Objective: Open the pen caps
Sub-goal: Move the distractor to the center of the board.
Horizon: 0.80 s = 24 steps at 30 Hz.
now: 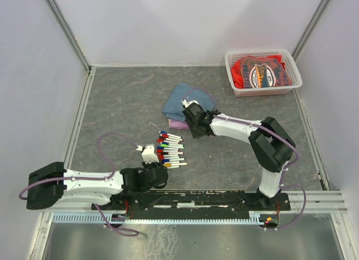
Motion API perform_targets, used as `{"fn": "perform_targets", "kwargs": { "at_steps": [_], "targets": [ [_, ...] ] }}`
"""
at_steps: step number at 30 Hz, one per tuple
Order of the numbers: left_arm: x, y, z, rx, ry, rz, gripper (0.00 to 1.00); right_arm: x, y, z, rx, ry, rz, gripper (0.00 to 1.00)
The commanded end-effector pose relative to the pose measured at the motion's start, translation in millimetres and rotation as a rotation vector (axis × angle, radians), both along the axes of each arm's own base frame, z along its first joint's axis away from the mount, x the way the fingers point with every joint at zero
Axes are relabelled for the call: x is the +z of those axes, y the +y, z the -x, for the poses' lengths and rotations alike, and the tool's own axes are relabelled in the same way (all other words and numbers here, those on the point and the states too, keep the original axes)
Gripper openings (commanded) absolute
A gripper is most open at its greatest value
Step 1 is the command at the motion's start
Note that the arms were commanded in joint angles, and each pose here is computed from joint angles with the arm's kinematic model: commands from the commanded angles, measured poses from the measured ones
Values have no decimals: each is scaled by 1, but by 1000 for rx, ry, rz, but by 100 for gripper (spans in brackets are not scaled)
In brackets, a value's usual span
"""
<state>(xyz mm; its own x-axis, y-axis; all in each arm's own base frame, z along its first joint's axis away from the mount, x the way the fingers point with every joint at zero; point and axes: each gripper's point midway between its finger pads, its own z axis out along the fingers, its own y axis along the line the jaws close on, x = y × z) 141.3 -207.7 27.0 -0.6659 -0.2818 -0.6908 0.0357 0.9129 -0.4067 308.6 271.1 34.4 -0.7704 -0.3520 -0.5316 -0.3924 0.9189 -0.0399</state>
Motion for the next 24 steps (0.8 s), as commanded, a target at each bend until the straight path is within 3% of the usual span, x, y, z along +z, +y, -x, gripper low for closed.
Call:
{"fn": "perform_targets", "kwargs": {
  "at_steps": [1,12,24],
  "targets": [
    [0,-1,-2,12,-22,28,3,15,-27,-17,-83,-65,41,36],
    [-4,0,-3,-2,-33,10,3,8,-50,-66,-184,-70,61,37],
    [-8,-1,-3,-14,-33,-7,3,-7,-5,-105,-99,-12,7,39]
  ]
}}
